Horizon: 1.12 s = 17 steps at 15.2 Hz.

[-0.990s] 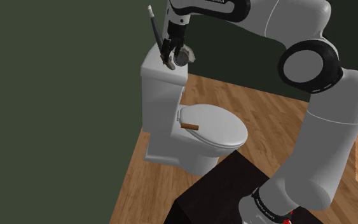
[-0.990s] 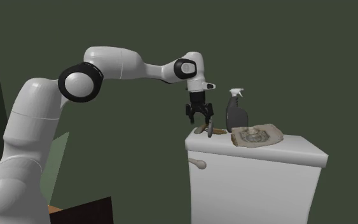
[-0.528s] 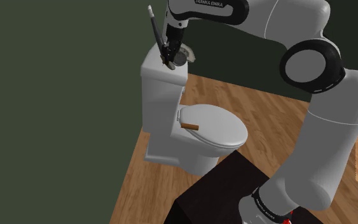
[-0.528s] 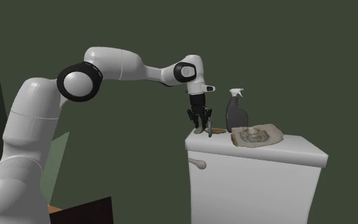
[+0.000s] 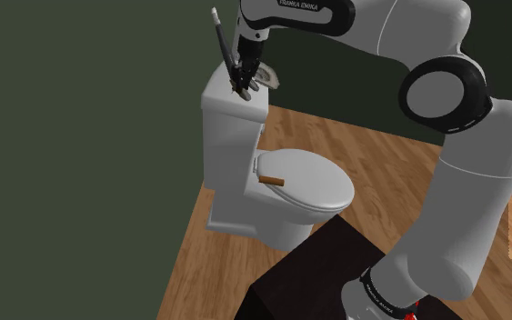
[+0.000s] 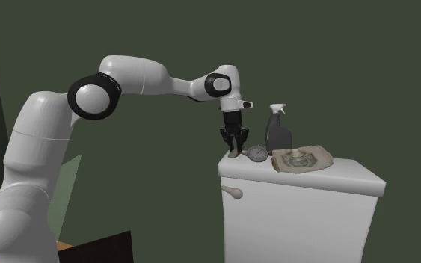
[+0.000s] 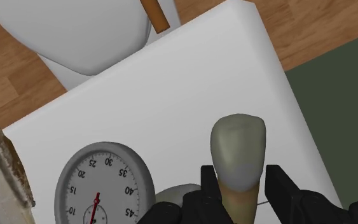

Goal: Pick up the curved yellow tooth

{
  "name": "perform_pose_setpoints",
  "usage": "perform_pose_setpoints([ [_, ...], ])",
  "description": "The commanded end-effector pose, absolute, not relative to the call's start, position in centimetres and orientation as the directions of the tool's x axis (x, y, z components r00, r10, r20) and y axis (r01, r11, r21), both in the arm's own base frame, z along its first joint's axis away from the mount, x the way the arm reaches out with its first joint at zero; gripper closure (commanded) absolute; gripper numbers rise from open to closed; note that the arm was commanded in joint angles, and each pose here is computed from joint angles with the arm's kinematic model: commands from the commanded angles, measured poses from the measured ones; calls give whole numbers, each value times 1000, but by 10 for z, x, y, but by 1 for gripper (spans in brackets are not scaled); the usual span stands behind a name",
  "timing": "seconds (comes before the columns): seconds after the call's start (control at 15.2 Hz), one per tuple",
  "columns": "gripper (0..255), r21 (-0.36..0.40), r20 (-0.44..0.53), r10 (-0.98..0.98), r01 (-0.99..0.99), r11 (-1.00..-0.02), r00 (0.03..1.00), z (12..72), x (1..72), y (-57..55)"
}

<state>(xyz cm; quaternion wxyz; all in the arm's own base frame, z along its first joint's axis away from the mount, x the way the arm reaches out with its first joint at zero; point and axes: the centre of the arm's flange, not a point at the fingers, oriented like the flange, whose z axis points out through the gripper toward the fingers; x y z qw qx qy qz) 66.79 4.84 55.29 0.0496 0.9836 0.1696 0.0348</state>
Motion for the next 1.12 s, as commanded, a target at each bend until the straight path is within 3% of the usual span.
perform_pose_setpoints([
  [0.0, 255, 105, 37, 337, 331, -938, 941, 549, 666, 47],
  [1.06, 255, 105, 37, 337, 331, -938, 941, 624, 666, 47],
])
